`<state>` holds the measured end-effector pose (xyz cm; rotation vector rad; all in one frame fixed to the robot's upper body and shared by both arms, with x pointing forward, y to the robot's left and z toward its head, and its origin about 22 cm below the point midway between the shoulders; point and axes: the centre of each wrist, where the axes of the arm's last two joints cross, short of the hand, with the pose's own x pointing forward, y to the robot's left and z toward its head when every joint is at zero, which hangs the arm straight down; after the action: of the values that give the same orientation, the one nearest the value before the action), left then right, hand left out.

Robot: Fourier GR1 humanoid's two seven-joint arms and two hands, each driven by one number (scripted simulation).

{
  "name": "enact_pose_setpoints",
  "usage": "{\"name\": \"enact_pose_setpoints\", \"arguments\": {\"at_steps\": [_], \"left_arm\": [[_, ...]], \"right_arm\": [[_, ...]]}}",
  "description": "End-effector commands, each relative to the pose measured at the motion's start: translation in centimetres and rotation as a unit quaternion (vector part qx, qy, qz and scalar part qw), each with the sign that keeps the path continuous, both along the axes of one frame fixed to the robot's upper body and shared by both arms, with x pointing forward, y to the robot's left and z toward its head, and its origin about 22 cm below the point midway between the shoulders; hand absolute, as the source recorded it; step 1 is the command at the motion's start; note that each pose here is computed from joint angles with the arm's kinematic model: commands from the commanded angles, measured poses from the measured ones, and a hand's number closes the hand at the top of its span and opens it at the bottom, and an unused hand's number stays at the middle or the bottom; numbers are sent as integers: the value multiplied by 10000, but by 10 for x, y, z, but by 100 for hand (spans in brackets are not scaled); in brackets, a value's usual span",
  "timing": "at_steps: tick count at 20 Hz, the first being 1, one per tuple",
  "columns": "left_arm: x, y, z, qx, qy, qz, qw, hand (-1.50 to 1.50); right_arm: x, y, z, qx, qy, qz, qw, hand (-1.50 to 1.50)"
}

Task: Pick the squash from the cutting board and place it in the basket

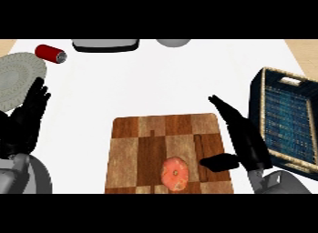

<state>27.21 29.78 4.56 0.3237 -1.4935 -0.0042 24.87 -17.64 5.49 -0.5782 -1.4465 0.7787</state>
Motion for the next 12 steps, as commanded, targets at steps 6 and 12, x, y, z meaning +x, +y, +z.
{"name": "enact_pose_setpoints", "arguments": {"at_steps": [6,12], "left_arm": [[-2,5,-6,-27,-33,-29,10000,0],[19,5,-8,-44,-81,-143,9999,0]], "right_arm": [[-51,-2,98,-978,1391,505,9841,-150],[-61,9,108,-332,1405,293,9891,-150]]}}
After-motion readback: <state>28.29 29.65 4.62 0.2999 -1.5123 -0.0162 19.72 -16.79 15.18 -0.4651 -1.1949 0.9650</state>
